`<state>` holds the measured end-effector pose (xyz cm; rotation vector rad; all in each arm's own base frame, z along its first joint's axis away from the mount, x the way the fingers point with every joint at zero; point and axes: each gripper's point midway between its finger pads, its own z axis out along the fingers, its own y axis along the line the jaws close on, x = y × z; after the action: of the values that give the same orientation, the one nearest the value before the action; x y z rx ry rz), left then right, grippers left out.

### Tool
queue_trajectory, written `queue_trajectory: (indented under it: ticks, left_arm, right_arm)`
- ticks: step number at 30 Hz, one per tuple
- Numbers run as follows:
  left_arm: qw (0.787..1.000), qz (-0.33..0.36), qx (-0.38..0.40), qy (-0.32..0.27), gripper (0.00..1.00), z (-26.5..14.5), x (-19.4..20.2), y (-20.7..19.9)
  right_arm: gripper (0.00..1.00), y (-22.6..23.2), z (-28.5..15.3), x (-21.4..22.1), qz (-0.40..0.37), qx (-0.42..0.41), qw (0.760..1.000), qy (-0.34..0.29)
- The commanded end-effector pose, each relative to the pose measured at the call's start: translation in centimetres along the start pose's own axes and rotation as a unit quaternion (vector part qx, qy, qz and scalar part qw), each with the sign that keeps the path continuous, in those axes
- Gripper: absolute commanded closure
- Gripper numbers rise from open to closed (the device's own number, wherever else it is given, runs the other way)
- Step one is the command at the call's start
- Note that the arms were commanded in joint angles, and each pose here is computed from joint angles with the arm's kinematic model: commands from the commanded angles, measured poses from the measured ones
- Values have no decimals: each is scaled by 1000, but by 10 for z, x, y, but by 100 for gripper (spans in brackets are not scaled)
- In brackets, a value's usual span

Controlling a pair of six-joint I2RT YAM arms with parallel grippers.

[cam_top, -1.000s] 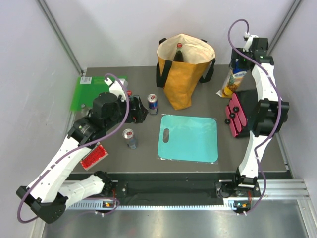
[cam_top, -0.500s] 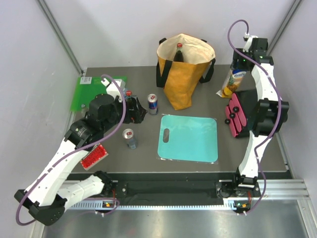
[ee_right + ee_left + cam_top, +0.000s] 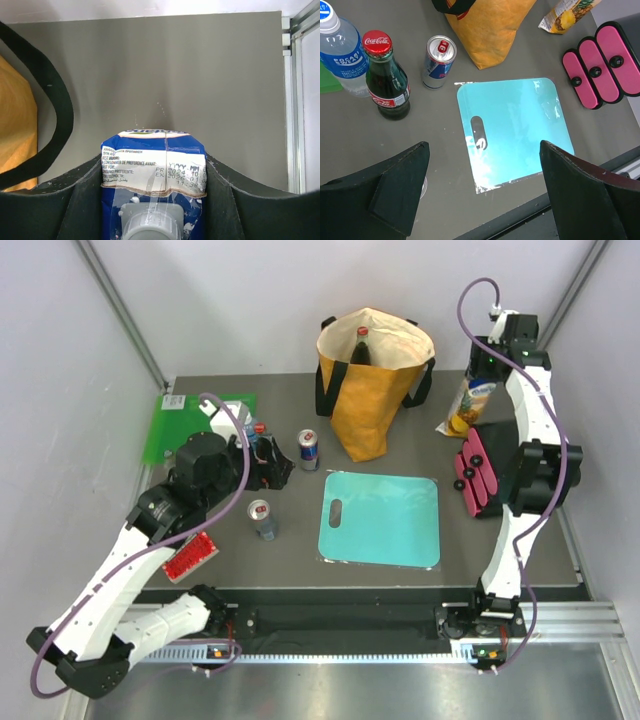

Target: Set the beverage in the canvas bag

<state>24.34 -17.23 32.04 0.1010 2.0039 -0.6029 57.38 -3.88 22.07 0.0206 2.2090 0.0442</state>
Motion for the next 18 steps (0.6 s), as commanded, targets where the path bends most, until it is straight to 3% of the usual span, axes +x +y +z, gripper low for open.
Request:
queue_trajectory:
  ticks: [1, 18]
  left_arm:
    - [1000, -13, 6, -17, 5, -2, -5, -2]
    - [999, -25, 15, -15, 5, -11, 0, -4]
  right_arm:
    - [100, 29, -109, -121, -21, -22, 982, -185]
    - [100, 52, -262, -213, -26, -34, 924, -380]
